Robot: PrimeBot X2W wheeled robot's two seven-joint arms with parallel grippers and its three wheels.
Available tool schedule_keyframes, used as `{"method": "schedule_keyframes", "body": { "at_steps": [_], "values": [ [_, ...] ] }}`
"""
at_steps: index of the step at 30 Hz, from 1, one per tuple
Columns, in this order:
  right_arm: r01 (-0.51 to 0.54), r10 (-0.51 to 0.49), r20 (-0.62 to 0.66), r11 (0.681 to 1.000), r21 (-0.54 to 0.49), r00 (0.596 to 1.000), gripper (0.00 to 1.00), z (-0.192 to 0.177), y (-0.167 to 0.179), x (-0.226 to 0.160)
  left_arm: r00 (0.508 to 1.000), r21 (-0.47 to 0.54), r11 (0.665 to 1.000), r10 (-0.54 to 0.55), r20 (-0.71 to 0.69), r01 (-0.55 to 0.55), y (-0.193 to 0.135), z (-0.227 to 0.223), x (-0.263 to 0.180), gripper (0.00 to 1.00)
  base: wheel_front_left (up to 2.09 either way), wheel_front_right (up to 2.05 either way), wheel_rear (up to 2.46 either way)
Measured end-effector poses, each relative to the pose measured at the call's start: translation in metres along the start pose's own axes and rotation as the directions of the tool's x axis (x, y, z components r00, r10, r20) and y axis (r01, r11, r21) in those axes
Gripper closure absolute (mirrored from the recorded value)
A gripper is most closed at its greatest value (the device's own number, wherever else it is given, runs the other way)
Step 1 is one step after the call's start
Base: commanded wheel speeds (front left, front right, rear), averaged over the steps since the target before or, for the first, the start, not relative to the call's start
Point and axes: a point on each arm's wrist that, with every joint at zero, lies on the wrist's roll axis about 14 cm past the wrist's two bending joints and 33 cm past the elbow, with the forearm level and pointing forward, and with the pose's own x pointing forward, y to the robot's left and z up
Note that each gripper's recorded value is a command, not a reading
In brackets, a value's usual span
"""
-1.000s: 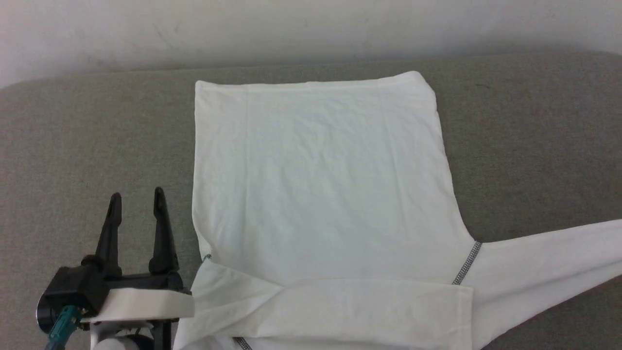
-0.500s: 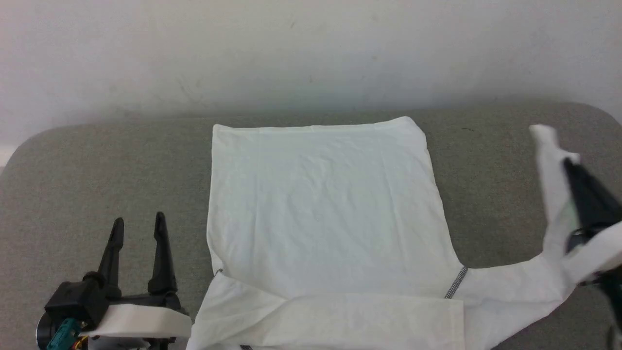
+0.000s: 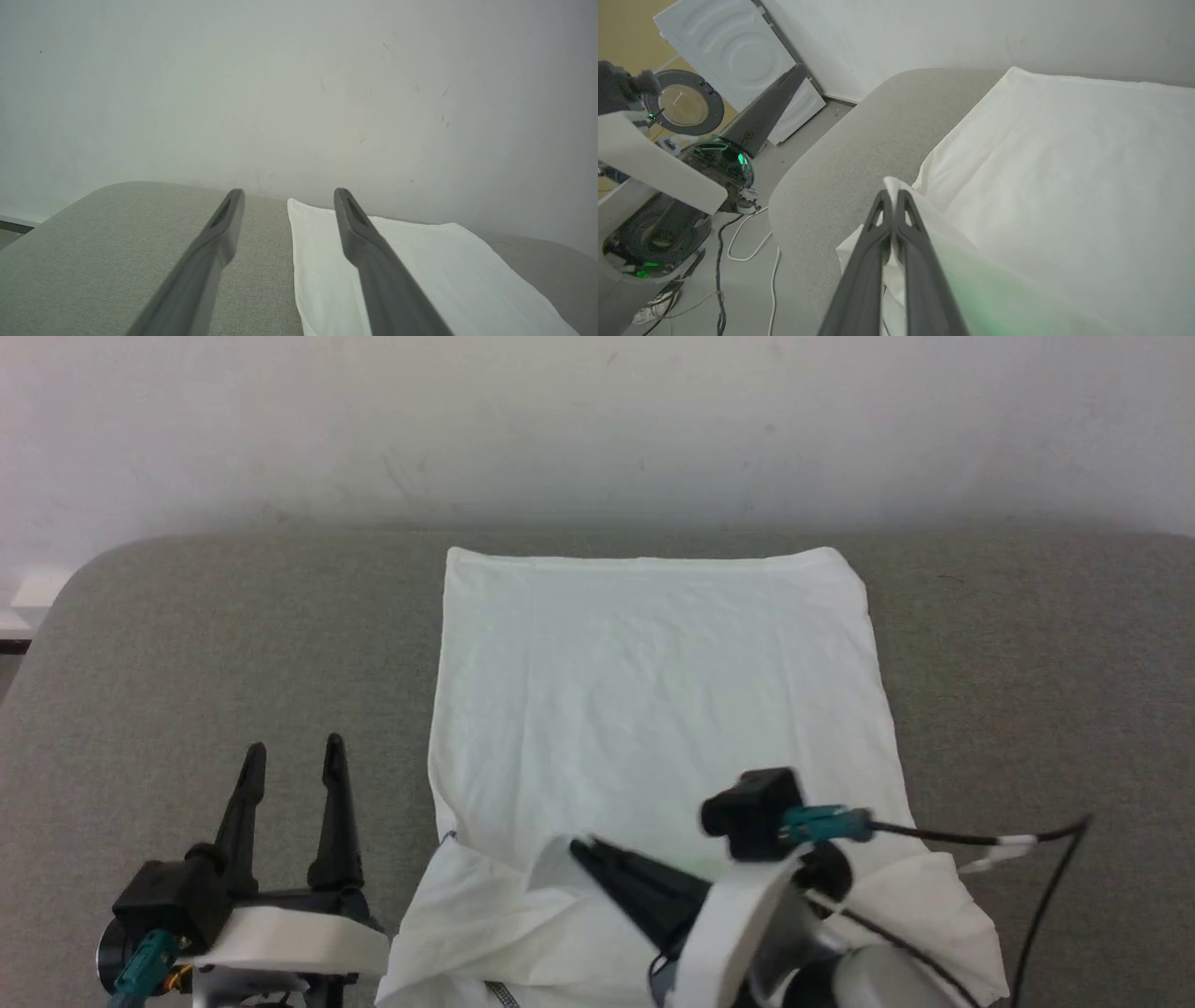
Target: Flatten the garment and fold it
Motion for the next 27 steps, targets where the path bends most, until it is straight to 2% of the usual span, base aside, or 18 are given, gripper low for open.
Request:
{"method": "schedule_keyframes", "body": {
  "at_steps": [4,7,8,9,10,11,14,19,23,27],
  "values": [
    [-0.108,0.112,-0.126,0.993,0.042,0.986,1.0,-0.044,0.029,0.019,1.0,-0.001,1.0,0.007,-0.014,-0.007,0.001,-0.006,0.003,0.0,0.0,0.0,0.0],
    [-0.124,0.134,-0.178,0.99,0.069,0.975,1.0,-0.071,0.031,0.027,0.999,-0.001,1.0,0.013,-0.029,-0.013,0.002,-0.012,0.006,0.0,0.0,0.0,0.0],
    [-0.127,0.139,-0.198,0.989,0.073,0.97,0.96,-0.079,0.031,0.029,0.999,-0.002,1.0,0.014,-0.033,-0.014,0.002,-0.015,0.007,0.0,0.0,0.0,0.0],
    [-0.129,0.142,-0.217,0.989,0.073,0.966,0.65,-0.087,0.03,0.031,0.999,-0.003,1.0,0.016,-0.043,-0.016,0.002,-0.018,0.007,0.0,0.0,0.0,0.0],
    [-0.13,0.145,-0.223,0.988,0.08,0.964,0.4,-0.092,0.029,0.032,0.999,-0.004,1.0,0.018,-0.051,-0.018,0.002,-0.021,0.007,0.0,0.0,0.0,0.0],
    [-0.134,0.15,-0.219,0.987,0.084,0.964,0.0,-0.094,0.03,0.034,0.998,-0.004,1.0,0.02,-0.056,-0.02,0.002,-0.024,0.007,0.0,0.0,0.0,0.0],
    [-0.153,0.163,-0.148,0.985,0.08,0.975,0.0,-0.083,0.03,0.042,0.997,0.0,1.0,0.026,-0.074,-0.026,0.004,-0.03,0.007,0.0,0.0,0.0,0.0],
    [-0.135,0.133,0.071,0.991,0.019,0.988,0.0,-0.032,0.016,0.045,0.997,0.0,1.0,0.022,-0.076,-0.022,0.004,-0.033,0.009,0.0,0.0,0.0,0.0],
    [0.005,0.01,0.218,0.998,-0.07,0.976,0.0,0.01,-0.035,0.024,0.998,0.004,1.0,0.02,-0.065,-0.02,0.005,-0.029,0.011,0.0,0.0,0.0,0.0],
    [0.21,-0.159,0.319,0.969,-0.132,0.934,0.0,0.042,-0.092,-0.016,0.998,0.009,1.0,0.015,-0.057,-0.014,0.003,-0.025,0.012,0.0,0.0,0.0,0.0]
  ]
}}
